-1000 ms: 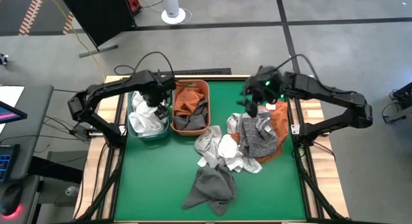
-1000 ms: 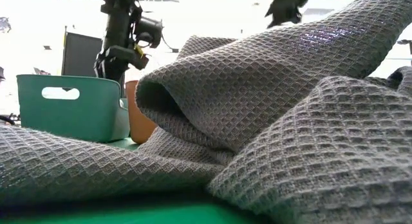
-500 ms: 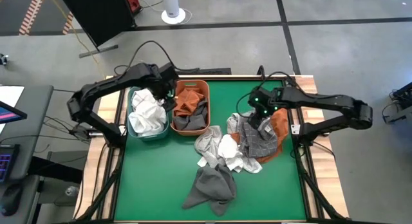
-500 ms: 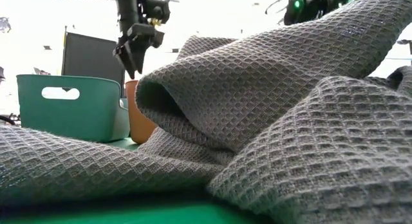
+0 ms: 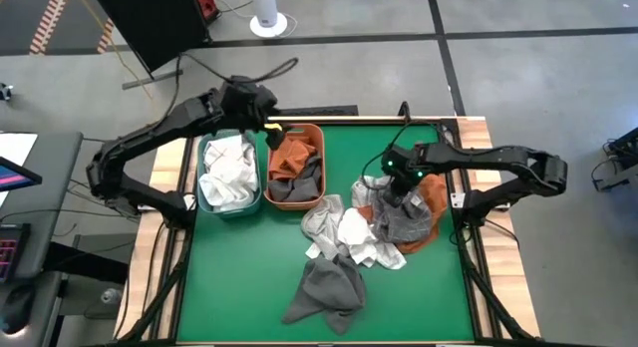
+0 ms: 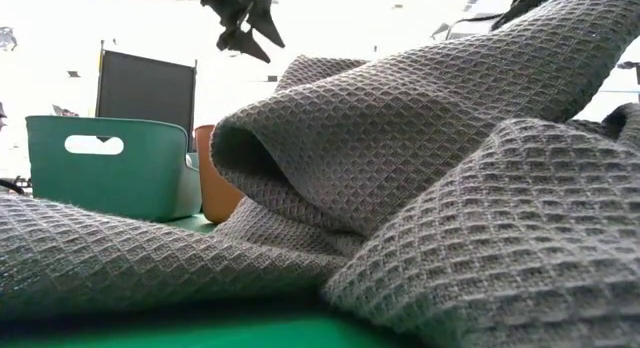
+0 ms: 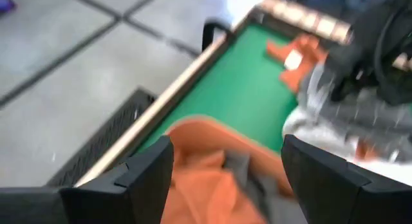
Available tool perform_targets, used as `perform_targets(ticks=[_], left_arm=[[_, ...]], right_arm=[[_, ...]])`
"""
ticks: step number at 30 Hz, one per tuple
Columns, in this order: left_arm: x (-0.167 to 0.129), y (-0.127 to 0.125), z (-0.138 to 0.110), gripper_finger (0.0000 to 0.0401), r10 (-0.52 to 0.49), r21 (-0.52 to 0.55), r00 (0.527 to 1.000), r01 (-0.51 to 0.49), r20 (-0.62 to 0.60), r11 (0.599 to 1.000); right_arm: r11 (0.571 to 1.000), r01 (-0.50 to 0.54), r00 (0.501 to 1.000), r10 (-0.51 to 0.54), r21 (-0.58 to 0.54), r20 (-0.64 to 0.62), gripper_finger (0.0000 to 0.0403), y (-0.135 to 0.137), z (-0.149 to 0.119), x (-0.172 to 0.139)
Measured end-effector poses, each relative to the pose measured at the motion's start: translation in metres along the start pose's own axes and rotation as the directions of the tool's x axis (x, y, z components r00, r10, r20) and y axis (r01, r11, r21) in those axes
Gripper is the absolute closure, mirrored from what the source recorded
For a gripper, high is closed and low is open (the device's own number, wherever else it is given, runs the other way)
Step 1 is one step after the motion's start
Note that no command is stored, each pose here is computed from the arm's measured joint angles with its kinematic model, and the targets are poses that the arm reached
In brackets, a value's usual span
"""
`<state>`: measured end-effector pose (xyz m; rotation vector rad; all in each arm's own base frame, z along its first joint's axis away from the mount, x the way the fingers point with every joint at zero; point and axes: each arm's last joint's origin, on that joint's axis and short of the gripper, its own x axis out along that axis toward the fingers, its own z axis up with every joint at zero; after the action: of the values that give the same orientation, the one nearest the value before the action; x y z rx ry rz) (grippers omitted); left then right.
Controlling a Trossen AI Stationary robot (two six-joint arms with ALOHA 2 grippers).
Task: Sort towels by color in basket
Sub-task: Put the gray/white towel into the orange bin
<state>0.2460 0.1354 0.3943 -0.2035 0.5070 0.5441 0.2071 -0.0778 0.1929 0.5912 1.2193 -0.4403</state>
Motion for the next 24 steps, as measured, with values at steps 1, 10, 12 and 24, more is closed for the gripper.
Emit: perform_targets(ticks=[1,10,12,24], left_arm=[[-0.002,0.000,0.003,0.0124,-0.003,-0.001,1.000,0.003,0.030,1.000],[-0.008,-0.009,0.018,0.0124,-0.151,-0.006,0.972,0.154,0.182,0.988],[-0.008,-0.011,0.019,0.0124,-0.163,0.008,0.968,0.165,0.190,0.986],[-0.008,-0.012,0.016,0.0124,-0.163,0.030,0.972,0.161,0.167,0.987]], right_arm=[[1.000,-0.012,1.000,0.012,-0.001,0.028,0.0385,0.002,0.005,-0.004],[0.987,-0.136,0.849,0.160,-0.086,0.504,0.0389,0.018,0.058,-0.102],[0.983,-0.145,0.800,0.185,-0.115,0.570,0.0389,0.019,0.065,-0.125],[0.952,-0.077,0.938,0.170,-0.296,0.303,0.0238,0.029,0.053,-0.111]])
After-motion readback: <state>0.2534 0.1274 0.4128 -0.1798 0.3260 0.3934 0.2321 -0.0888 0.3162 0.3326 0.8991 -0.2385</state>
